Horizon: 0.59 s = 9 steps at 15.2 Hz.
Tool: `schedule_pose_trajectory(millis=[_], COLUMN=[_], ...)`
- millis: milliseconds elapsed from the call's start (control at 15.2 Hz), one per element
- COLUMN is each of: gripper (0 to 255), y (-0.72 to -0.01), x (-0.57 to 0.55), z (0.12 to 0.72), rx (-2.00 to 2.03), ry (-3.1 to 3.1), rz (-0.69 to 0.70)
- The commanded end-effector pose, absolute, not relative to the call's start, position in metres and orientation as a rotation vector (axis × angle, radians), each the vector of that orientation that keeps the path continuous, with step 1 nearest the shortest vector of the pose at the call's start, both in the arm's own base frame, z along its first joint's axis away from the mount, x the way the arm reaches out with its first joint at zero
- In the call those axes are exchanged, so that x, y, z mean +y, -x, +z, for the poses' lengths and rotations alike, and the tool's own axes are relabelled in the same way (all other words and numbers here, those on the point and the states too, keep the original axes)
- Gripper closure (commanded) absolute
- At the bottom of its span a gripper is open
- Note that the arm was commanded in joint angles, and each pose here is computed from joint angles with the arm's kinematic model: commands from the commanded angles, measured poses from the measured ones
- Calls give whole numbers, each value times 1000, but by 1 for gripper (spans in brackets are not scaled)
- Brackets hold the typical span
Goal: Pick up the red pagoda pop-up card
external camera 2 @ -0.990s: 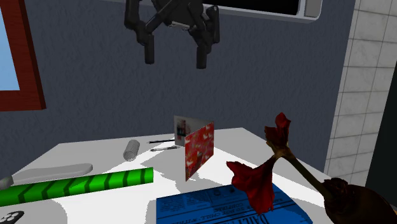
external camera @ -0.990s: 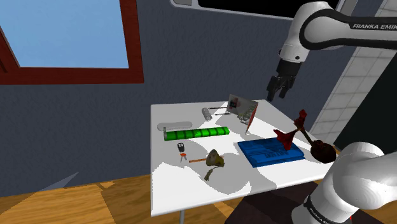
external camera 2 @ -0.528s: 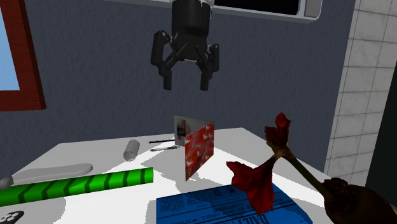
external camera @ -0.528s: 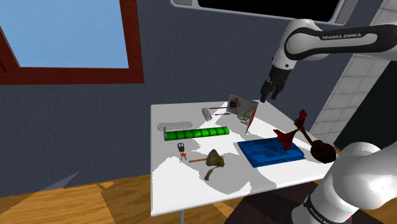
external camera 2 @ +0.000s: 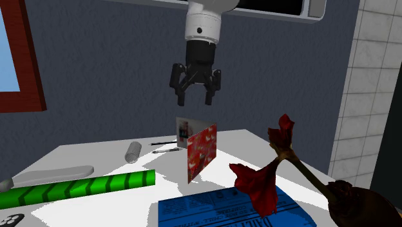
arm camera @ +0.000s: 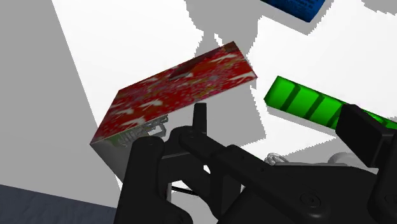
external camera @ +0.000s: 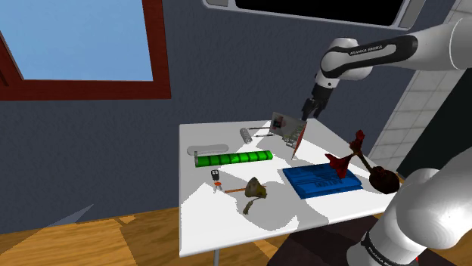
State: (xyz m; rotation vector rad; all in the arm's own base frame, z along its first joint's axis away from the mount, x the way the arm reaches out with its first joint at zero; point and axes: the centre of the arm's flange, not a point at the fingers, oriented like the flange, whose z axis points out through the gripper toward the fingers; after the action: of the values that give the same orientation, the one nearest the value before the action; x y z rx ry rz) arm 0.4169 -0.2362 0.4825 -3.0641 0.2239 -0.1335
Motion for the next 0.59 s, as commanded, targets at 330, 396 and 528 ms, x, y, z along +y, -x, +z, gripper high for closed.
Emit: schedule_pose_trajectory(millis=[330,396,528], gripper=[0,0,0], y=[-466,-474,-488], x=[-305,-314,-332], z=[442,437,426], rx=[190,186,177], ry=[3054,3052,3048], rz=[-188,-196,-211])
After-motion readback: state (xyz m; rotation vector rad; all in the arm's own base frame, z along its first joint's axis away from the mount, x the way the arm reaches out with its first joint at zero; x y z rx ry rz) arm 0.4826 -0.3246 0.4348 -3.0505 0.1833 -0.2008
